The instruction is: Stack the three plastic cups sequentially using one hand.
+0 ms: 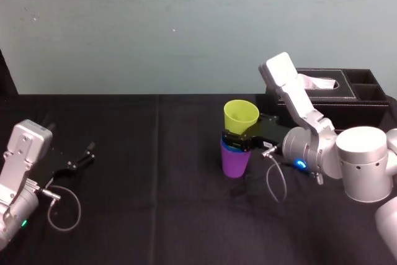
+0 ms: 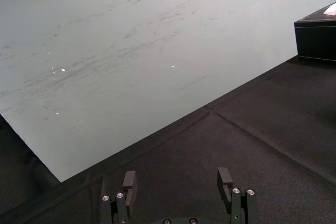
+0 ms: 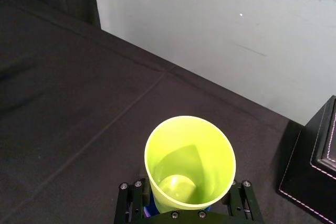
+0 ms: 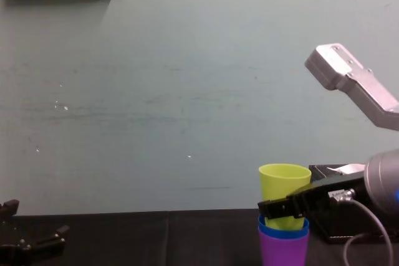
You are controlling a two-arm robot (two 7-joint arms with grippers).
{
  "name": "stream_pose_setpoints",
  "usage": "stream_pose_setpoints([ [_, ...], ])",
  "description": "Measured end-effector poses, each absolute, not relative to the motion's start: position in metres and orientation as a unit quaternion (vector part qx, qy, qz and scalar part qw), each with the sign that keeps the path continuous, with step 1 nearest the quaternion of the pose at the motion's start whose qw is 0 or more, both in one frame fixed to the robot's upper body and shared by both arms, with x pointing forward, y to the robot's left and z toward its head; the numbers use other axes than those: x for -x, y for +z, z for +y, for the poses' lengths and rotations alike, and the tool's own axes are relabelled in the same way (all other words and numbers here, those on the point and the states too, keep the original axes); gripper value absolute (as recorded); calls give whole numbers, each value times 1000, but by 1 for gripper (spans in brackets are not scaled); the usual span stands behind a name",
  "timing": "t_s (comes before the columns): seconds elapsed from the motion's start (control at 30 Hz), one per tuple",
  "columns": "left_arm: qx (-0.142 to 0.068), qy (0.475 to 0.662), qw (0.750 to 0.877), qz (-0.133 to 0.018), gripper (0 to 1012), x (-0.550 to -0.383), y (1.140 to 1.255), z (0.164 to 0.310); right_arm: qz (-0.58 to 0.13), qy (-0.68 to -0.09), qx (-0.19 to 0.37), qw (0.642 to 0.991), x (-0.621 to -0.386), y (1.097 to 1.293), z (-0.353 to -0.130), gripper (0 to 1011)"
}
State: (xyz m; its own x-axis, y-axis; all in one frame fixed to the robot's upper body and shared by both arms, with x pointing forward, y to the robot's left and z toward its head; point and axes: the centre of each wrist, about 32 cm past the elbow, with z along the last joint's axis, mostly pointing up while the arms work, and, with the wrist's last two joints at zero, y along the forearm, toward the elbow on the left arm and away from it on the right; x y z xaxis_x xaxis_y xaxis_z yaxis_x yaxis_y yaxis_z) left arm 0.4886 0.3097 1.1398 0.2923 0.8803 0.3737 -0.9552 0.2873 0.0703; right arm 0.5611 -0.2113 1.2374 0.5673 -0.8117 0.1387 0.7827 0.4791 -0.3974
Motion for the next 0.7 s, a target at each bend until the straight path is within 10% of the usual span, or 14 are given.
stream_pose_setpoints([
  [0.7,-141,580,791,-132,1000,-489,1140,310,31,-461,221,859,-562,1234,-209,729],
])
